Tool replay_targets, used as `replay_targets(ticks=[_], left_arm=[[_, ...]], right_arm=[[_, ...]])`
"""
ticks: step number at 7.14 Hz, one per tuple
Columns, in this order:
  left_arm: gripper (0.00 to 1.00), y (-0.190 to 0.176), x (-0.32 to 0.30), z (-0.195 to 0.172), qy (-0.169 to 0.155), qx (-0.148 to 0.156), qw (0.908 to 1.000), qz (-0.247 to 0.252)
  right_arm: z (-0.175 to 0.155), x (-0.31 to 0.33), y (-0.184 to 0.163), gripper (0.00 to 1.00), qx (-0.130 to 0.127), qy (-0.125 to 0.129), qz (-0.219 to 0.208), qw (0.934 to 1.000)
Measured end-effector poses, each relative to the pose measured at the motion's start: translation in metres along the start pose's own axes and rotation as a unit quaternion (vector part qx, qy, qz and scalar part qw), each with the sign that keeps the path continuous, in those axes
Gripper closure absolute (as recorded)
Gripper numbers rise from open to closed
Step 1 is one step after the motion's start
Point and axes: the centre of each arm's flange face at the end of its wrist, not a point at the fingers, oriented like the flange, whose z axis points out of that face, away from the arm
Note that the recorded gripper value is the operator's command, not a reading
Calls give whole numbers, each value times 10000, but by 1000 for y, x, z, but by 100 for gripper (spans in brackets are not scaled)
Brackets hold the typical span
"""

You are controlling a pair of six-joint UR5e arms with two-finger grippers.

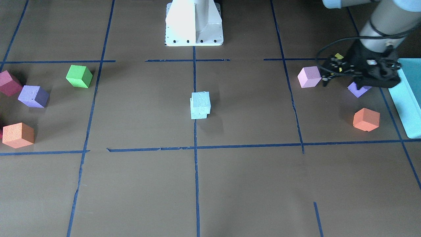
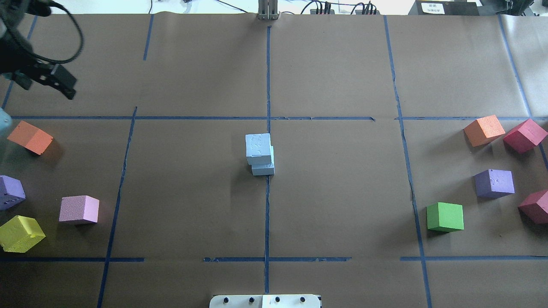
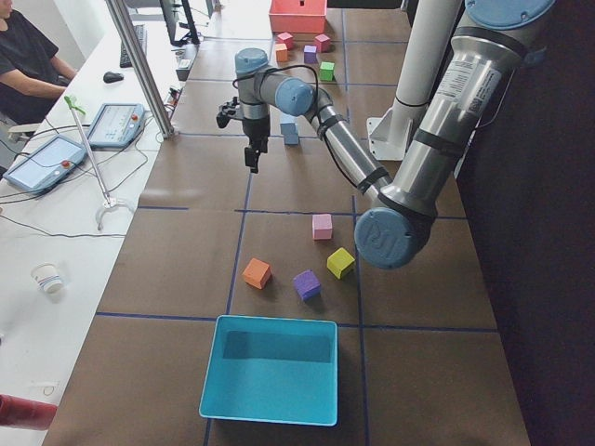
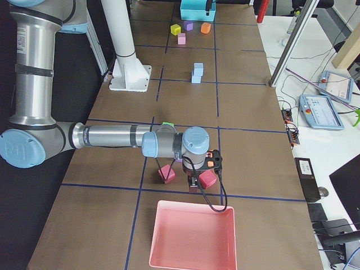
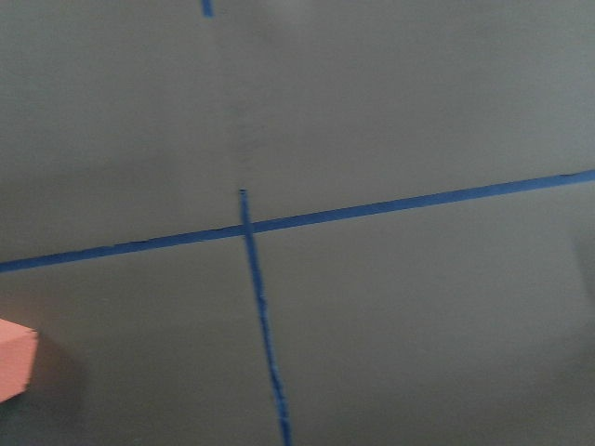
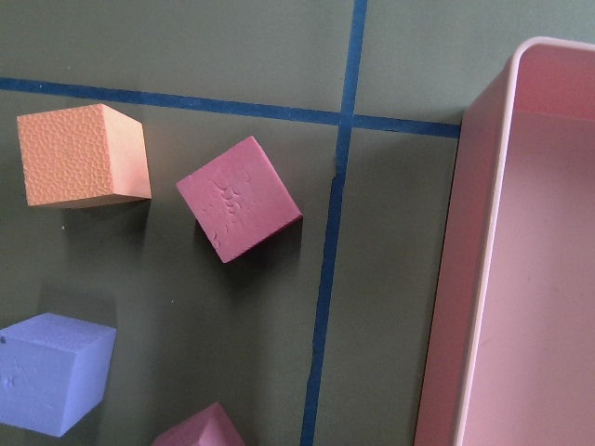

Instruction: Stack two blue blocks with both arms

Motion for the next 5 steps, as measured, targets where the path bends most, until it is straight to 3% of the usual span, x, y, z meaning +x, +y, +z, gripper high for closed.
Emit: replay_targets(ticks=[2, 5], left_arm=[[0, 38, -134, 20, 4, -157, 9999, 12], [0, 87, -285, 85, 341, -30, 9991, -264]], right_arm=[[-2, 0, -1, 0, 19, 5, -2, 10000], [-2, 0, -1, 0, 25, 5, -9, 10000]])
